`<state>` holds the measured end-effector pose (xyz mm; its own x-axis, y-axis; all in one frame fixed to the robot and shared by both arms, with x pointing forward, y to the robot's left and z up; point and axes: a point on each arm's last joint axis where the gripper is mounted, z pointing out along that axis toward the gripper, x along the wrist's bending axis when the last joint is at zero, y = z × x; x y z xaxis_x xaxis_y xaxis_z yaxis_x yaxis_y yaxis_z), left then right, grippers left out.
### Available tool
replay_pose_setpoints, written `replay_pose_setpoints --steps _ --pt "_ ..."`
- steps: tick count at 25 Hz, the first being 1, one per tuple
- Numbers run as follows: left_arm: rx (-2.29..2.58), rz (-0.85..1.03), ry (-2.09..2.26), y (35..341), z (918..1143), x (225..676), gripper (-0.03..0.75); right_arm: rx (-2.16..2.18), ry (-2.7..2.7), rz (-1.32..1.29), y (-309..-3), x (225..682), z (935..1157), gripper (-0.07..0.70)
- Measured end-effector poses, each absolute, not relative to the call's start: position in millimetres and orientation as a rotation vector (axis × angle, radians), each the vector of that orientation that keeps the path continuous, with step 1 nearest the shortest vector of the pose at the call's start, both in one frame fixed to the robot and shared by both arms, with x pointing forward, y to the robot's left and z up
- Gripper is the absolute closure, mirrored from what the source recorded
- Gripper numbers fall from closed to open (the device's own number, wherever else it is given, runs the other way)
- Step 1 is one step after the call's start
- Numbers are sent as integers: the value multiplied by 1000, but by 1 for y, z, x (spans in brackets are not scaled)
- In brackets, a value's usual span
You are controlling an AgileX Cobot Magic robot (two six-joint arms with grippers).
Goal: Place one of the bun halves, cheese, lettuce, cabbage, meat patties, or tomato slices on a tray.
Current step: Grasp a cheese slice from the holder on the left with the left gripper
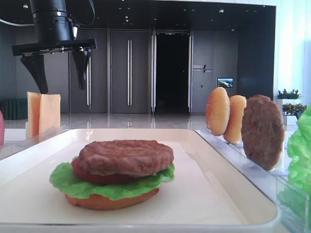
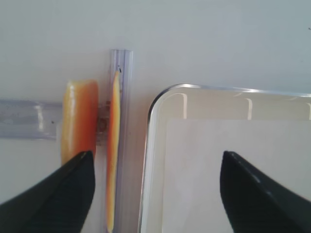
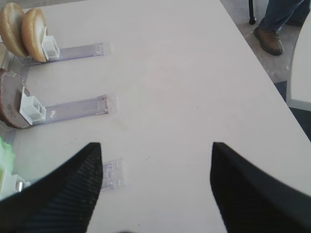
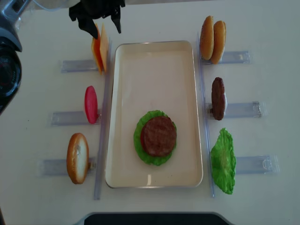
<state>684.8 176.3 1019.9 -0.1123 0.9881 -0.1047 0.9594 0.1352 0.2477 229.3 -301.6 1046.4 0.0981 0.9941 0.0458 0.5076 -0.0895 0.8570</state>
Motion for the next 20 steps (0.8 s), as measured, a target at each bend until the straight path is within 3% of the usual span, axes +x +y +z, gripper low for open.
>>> replay_pose_setpoints --steps 20 --pt "1937 209 2228 179 1001 690 104 1688 1490 895 -302 229 1046 150"
